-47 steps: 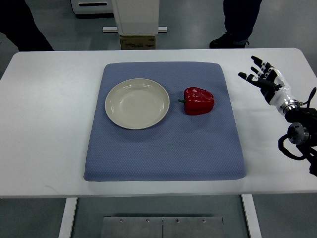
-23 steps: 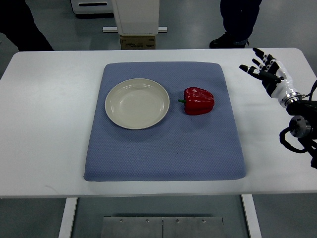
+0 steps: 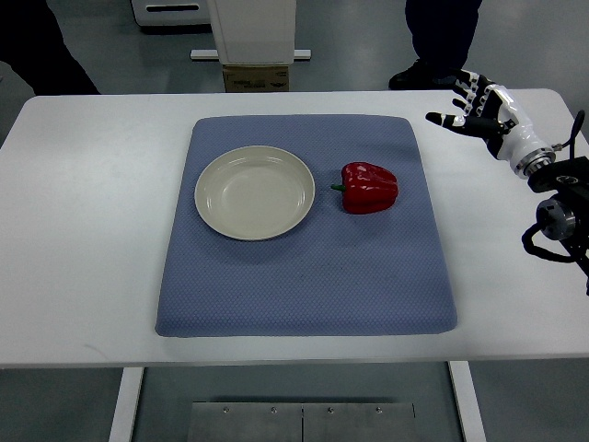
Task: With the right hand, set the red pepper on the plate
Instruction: 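Reach the right hand over the red bell pepper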
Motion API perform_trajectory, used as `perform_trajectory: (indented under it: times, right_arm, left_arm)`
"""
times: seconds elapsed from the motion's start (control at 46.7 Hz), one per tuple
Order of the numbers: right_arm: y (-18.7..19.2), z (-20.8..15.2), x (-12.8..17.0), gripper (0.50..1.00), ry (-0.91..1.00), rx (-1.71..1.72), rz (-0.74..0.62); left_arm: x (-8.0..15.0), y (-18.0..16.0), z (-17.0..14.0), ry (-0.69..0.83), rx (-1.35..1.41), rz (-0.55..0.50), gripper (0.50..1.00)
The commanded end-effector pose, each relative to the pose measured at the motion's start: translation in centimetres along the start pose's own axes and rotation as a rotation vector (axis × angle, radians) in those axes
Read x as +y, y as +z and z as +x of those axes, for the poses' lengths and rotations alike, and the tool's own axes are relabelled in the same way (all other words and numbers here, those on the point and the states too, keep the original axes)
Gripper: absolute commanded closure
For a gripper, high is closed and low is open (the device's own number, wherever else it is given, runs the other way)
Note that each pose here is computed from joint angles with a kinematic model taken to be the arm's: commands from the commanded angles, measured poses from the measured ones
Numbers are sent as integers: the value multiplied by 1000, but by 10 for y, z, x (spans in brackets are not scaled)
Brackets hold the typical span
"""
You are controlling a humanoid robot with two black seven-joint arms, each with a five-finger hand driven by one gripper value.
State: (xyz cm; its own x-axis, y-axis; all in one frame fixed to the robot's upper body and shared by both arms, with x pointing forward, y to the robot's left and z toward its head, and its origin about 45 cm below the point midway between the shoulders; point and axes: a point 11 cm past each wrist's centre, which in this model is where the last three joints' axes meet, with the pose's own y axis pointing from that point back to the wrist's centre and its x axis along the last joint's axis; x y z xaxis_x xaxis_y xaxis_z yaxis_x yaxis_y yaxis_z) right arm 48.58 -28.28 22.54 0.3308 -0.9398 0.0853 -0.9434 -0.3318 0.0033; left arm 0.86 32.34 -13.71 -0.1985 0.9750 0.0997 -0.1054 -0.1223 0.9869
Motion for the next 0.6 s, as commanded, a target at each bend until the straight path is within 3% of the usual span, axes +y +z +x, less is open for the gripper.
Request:
perform_trajectory:
  times: [0.0, 0.578]
  right_arm:
    - [-5, -11, -3, 500, -66, 84, 18]
    - [-14, -49, -15, 500, -345, 454, -22]
  left_arm:
    - [0, 0, 0, 0, 0, 0, 500]
    - [0, 0, 0, 0, 0, 1, 500]
